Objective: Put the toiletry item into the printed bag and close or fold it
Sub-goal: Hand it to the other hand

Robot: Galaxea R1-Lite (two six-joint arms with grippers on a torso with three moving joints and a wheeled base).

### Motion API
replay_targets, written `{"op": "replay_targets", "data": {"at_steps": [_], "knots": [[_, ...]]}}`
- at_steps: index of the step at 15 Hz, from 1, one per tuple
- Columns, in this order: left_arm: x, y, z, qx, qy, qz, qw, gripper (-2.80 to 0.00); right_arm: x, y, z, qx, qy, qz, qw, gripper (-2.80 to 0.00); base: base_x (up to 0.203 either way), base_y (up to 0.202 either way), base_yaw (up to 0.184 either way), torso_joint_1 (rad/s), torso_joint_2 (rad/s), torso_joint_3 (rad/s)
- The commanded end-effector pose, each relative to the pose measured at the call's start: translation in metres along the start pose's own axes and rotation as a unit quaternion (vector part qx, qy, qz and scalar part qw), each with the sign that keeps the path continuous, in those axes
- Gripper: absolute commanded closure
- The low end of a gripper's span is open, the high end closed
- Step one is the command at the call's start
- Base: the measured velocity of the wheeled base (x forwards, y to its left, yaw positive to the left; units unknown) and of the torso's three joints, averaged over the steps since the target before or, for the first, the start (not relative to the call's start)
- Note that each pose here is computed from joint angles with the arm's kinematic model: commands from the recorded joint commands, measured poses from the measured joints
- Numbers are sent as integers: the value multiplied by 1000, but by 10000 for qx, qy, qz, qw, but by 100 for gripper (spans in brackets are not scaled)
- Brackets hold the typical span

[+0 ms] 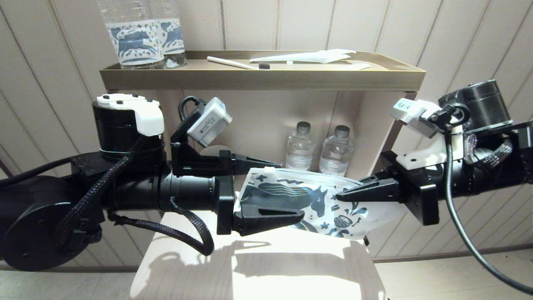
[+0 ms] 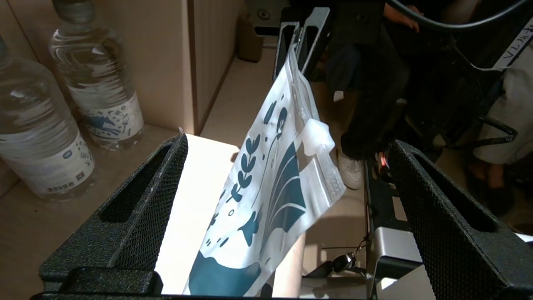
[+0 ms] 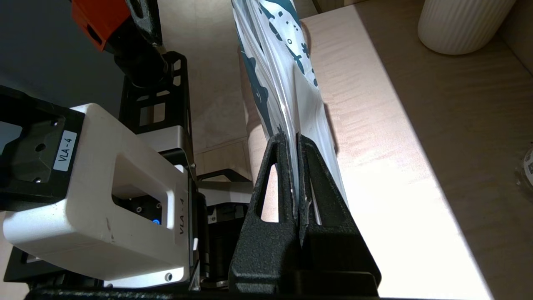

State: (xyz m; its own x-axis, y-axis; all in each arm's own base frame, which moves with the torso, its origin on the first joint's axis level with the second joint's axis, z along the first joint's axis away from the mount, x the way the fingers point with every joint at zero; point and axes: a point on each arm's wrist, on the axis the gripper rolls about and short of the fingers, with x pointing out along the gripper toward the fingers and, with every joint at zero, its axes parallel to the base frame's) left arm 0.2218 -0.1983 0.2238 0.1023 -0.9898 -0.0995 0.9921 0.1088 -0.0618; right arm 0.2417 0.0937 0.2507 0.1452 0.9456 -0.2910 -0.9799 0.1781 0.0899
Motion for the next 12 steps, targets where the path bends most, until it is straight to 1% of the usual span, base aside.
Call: {"op": "replay_targets", "data": {"at_steps": [1,12], "knots": [[1,0,-2,-6,13,-37,10000,-280,2,-1,-1,11,4,46,10000,0,0,0,0,0,0,0],[4,0,-5,-8,44,-74,10000,-280,6,-2,-1,25,25,124,9999,0,0,0,0,0,0,0]]}}
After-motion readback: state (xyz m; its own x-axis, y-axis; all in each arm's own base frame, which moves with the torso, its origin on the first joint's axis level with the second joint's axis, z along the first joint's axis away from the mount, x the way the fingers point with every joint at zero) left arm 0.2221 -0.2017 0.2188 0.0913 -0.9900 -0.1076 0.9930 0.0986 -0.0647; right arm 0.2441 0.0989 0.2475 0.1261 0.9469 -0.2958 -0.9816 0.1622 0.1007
